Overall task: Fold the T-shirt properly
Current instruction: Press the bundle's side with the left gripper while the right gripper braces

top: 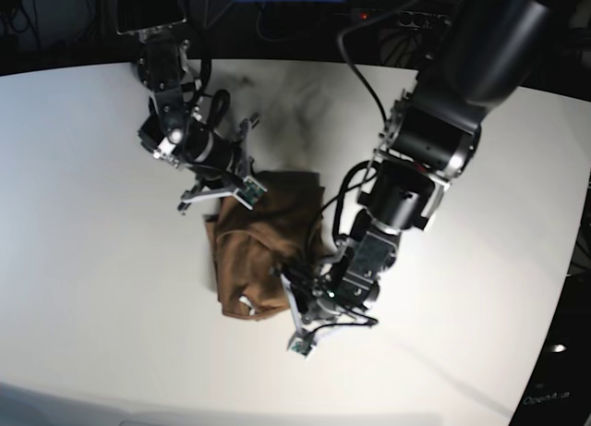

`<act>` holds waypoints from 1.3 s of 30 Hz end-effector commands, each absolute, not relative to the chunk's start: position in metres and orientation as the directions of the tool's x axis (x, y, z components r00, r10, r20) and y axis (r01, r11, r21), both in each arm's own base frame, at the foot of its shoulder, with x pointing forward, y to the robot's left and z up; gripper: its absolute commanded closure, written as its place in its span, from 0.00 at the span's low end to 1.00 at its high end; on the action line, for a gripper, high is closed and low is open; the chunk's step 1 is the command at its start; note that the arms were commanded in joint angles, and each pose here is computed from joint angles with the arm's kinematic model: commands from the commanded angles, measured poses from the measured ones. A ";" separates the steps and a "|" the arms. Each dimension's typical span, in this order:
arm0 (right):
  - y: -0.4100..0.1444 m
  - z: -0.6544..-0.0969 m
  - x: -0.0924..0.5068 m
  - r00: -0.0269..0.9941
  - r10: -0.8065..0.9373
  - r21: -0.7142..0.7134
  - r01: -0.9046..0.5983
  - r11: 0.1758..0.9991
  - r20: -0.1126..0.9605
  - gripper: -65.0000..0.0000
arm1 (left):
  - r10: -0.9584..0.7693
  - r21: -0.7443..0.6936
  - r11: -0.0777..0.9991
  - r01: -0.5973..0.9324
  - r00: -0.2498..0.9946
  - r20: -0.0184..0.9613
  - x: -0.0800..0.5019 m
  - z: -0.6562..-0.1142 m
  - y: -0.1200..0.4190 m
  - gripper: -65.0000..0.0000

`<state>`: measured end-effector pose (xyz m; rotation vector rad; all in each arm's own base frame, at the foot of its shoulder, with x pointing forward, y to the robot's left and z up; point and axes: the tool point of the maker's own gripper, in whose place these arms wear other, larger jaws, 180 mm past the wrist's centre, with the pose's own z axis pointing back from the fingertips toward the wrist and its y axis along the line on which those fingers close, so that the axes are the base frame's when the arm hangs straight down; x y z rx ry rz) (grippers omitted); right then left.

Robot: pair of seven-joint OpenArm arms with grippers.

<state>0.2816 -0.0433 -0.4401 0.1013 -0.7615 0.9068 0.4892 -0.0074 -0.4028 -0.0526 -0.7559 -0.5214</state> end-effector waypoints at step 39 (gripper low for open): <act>-0.053 -0.446 0.279 0.390 0.713 -0.247 -0.751 0.613 0.583 1.00 | -0.434 0.150 0.867 0.475 0.572 0.696 0.502 -0.392 -0.015 0.97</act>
